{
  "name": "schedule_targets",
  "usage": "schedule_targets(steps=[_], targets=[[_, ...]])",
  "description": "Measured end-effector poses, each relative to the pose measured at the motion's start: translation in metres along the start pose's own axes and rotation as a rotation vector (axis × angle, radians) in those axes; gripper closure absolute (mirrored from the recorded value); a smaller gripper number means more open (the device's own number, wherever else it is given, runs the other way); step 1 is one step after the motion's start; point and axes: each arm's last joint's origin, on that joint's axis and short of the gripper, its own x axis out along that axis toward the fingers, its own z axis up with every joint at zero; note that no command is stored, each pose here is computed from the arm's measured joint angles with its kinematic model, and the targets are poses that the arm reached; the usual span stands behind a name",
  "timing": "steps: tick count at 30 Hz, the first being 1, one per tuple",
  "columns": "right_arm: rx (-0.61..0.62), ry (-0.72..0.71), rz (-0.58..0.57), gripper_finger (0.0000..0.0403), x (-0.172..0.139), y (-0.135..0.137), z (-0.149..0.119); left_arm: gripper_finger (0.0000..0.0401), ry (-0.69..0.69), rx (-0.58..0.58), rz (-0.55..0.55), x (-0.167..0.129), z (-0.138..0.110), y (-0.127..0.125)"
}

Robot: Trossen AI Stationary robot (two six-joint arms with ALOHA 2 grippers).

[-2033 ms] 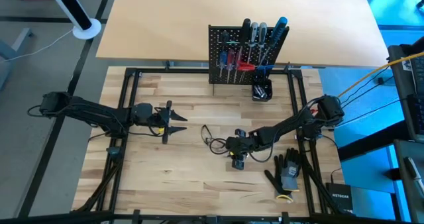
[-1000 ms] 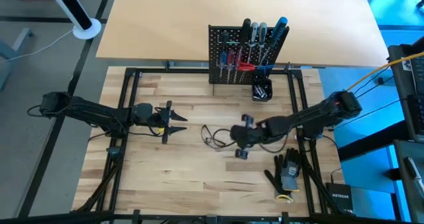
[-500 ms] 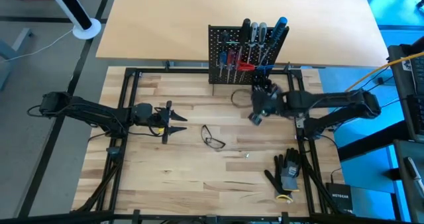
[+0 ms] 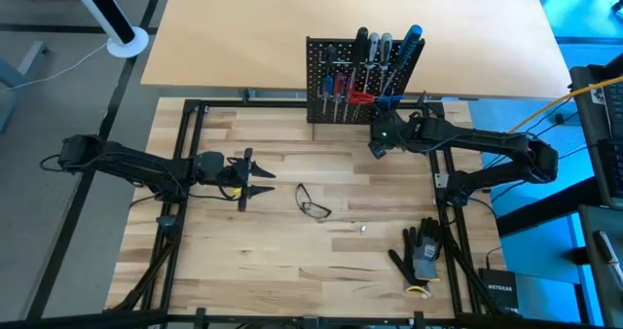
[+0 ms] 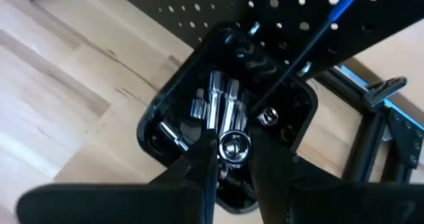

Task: Hang tools onto peg board
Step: Put the silver socket in the black bin on the peg board

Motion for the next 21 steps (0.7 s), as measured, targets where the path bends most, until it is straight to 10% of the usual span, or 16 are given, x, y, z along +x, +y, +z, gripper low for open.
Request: schedule_targets(steps=[14,21], targets=[[0.004,-0.025,0.017,0.0251,0.000,0.002,0.003,0.0242,-0.004,-0.002,0.000,0.000,0.000,0.000],[-0.058,0.042,0.400,0.0238,-0.027,0.032,0.002,0.0242,-0.003,-0.002,0.000,0.000,0.000,0.000]])
